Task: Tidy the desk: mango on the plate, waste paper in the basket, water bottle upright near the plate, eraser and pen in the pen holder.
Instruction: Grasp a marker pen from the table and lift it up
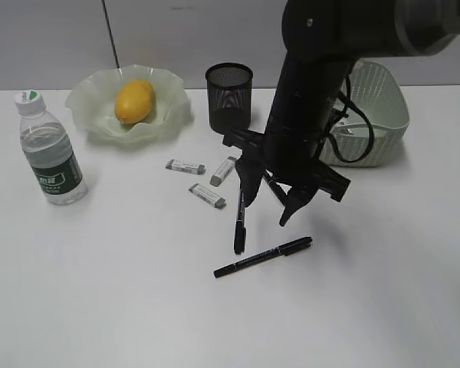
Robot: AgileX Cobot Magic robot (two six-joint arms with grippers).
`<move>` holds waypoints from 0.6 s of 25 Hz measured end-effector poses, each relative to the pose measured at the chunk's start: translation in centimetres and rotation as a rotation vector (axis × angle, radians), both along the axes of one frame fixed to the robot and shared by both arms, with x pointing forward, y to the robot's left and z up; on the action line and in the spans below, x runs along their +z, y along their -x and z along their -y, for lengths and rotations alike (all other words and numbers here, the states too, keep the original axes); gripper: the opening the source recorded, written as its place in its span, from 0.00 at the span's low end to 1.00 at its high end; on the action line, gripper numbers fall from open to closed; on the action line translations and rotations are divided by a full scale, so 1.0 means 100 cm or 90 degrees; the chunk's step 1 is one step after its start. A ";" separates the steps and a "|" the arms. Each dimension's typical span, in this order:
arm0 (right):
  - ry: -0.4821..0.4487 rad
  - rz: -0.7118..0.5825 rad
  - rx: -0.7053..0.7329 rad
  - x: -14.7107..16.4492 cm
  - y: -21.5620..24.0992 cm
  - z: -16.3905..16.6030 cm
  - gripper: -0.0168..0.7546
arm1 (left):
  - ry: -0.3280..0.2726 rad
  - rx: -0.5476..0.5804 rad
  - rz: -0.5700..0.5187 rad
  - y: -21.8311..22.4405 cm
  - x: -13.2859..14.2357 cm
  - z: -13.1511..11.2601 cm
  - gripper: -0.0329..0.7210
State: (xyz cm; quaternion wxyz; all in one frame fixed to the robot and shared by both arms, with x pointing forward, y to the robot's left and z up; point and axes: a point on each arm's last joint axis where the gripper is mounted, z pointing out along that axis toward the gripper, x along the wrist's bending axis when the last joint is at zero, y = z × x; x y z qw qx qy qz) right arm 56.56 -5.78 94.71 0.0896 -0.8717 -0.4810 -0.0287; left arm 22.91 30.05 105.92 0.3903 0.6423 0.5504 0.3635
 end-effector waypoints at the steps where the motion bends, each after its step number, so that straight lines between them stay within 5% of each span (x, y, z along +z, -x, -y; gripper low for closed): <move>1: 0.018 0.007 -0.007 -0.001 0.002 -0.002 0.63 | 0.000 0.000 0.000 0.000 0.000 0.000 0.73; 15: 0.092 0.012 -0.139 -0.017 0.013 -0.001 0.56 | 0.000 0.000 0.000 0.000 0.000 0.000 0.73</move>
